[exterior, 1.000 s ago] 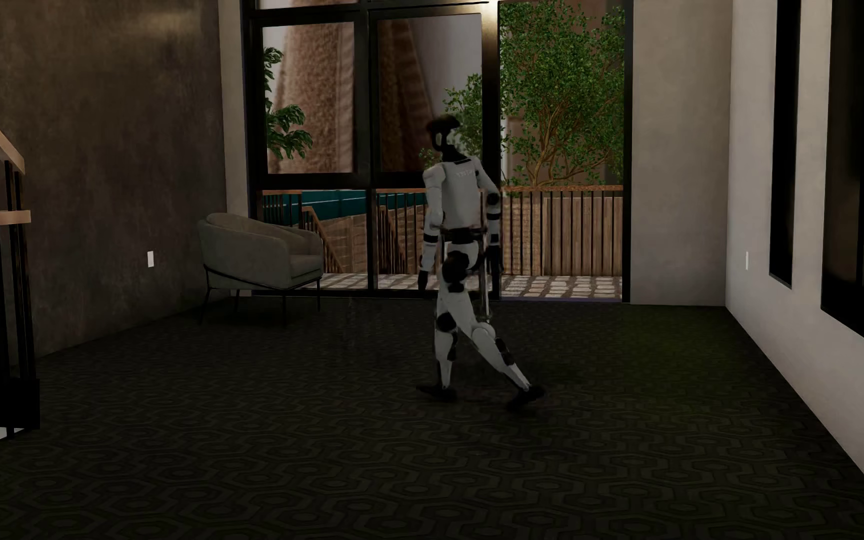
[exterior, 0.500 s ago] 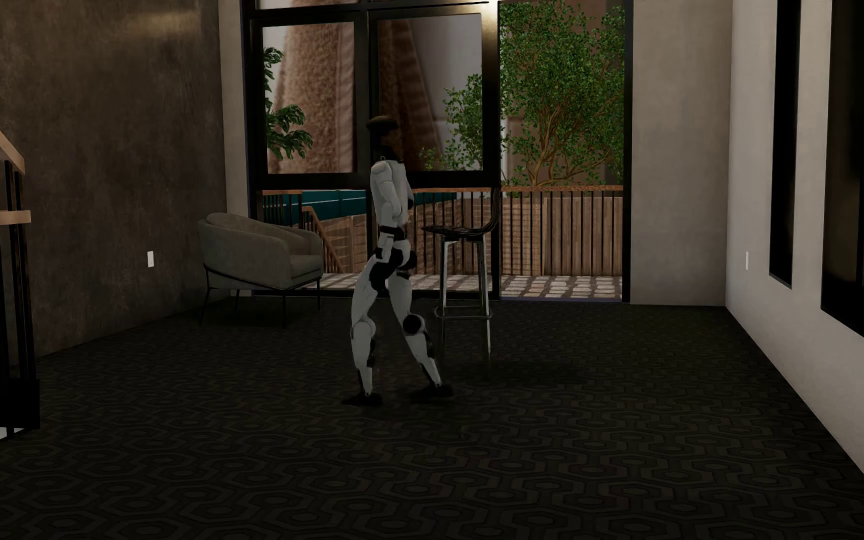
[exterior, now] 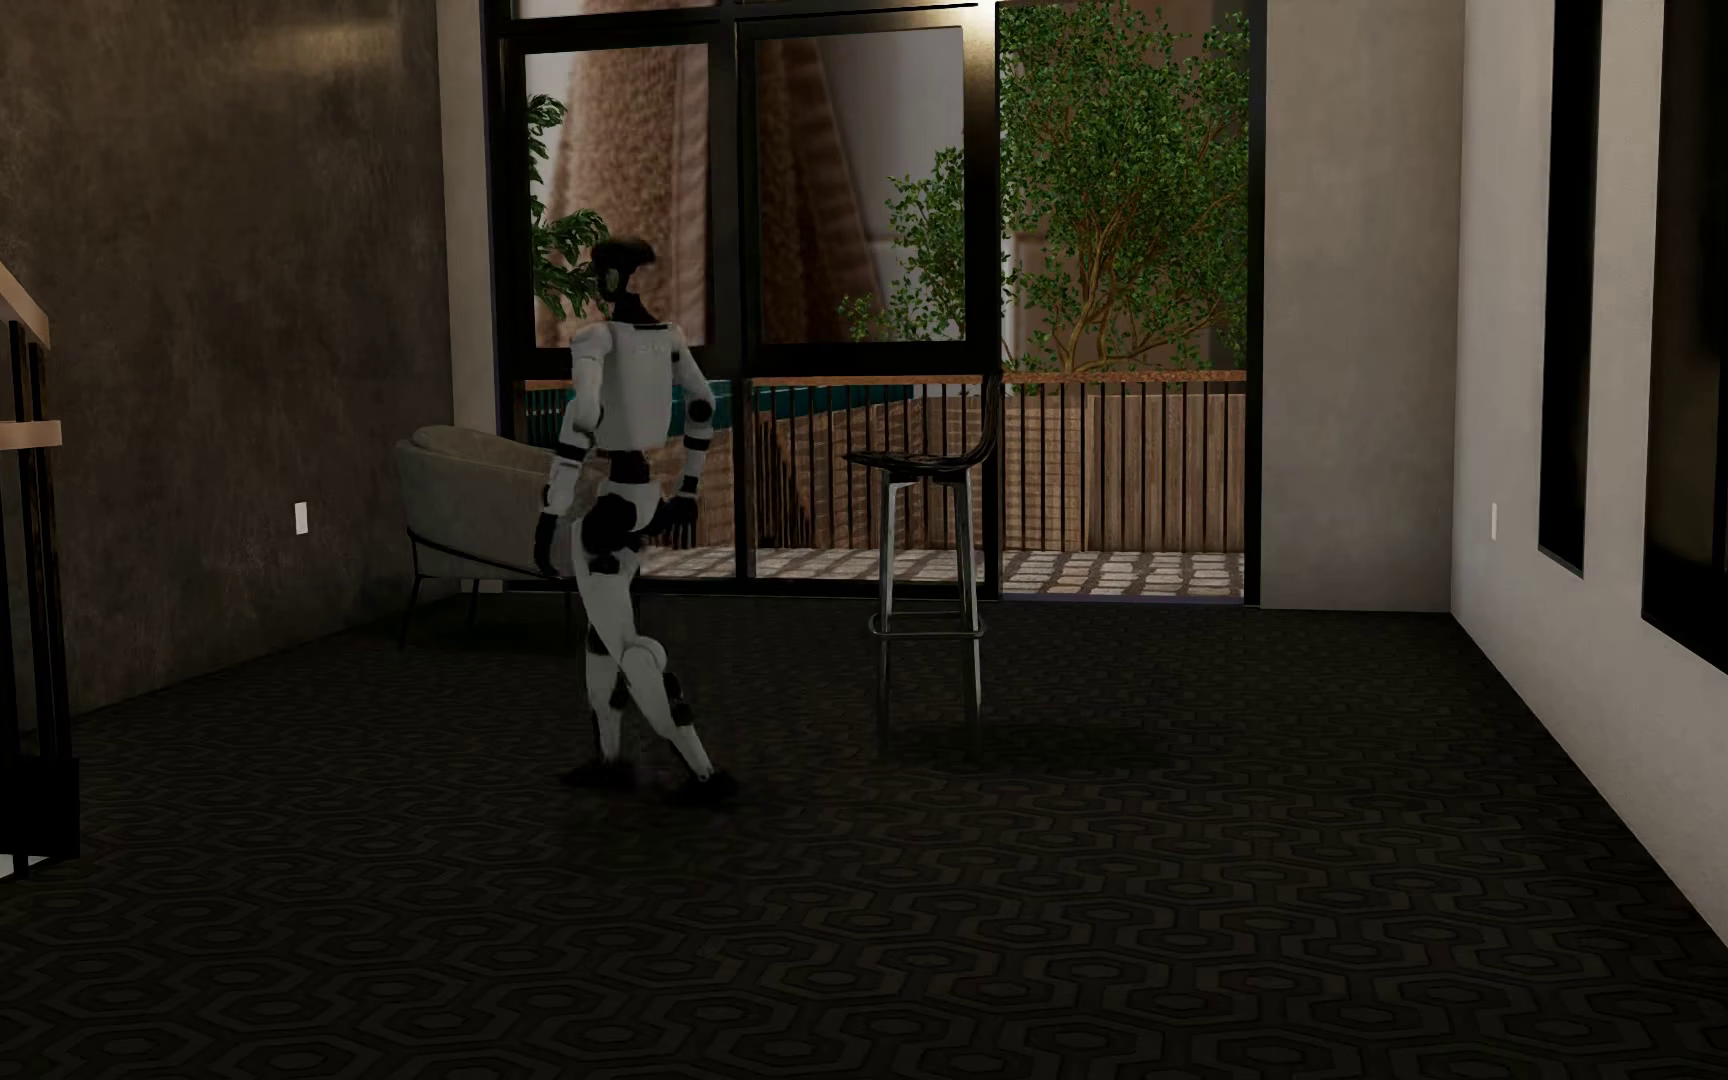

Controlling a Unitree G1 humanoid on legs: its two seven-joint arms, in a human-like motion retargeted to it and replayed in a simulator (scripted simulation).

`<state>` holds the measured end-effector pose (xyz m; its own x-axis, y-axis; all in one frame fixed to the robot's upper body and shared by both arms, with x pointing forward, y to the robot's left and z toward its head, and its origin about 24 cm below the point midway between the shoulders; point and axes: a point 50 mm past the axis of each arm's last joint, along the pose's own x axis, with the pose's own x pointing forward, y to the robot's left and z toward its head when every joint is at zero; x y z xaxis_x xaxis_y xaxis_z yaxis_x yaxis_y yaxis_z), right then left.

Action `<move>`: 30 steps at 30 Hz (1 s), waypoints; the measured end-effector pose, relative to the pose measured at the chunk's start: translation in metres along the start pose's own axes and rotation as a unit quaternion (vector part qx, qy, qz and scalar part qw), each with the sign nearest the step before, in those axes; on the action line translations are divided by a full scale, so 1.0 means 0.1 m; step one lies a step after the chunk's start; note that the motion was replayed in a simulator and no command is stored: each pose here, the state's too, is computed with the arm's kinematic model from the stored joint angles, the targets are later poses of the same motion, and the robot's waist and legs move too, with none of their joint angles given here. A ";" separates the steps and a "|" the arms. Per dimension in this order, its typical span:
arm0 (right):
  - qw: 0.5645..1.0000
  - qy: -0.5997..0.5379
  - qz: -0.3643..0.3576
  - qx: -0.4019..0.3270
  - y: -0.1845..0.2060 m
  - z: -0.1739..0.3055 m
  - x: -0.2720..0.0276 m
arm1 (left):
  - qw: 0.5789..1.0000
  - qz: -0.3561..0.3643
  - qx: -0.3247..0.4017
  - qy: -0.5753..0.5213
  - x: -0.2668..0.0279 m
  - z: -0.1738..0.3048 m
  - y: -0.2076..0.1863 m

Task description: Walk around the stool

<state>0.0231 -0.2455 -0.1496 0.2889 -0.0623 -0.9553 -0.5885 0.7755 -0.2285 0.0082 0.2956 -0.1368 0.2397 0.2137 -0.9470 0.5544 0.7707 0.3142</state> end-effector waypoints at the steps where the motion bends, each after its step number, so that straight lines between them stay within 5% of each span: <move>1: 1.000 0.003 0.005 -0.005 0.03 0.00 0.01 | 1.000 0.013 -0.006 -0.010 0.01 0.07 0.09; 6: 0.995 0.068 0.041 -0.053 0.19 -0.35 -0.06 | 0.997 0.015 -0.057 -0.054 0.06 0.34 0.01; 16: 0.997 -0.060 -0.048 0.009 -0.36 0.39 0.05 | 0.997 -0.072 0.000 -0.029 0.02 0.22 -0.57; 21: 1.000 -0.004 -0.023 -0.011 -0.21 0.13 0.07 | 0.995 -0.092 0.048 0.012 -0.01 -0.02 -0.63; 25: 0.995 0.064 0.027 -0.070 0.04 -0.24 0.01 | 0.998 -0.053 0.041 0.010 -0.03 -0.08 -0.32; 30: 0.999 0.032 0.003 -0.026 -0.04 -0.13 0.00 | 0.999 -0.012 0.033 0.029 -0.07 -0.21 -0.02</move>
<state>0.0154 -0.2569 -0.1510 0.2373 -0.0992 -0.9664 -0.6285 0.7429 -0.2306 -0.0115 0.3057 -0.1325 0.1798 0.2314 -0.9561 0.6111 0.7354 0.2929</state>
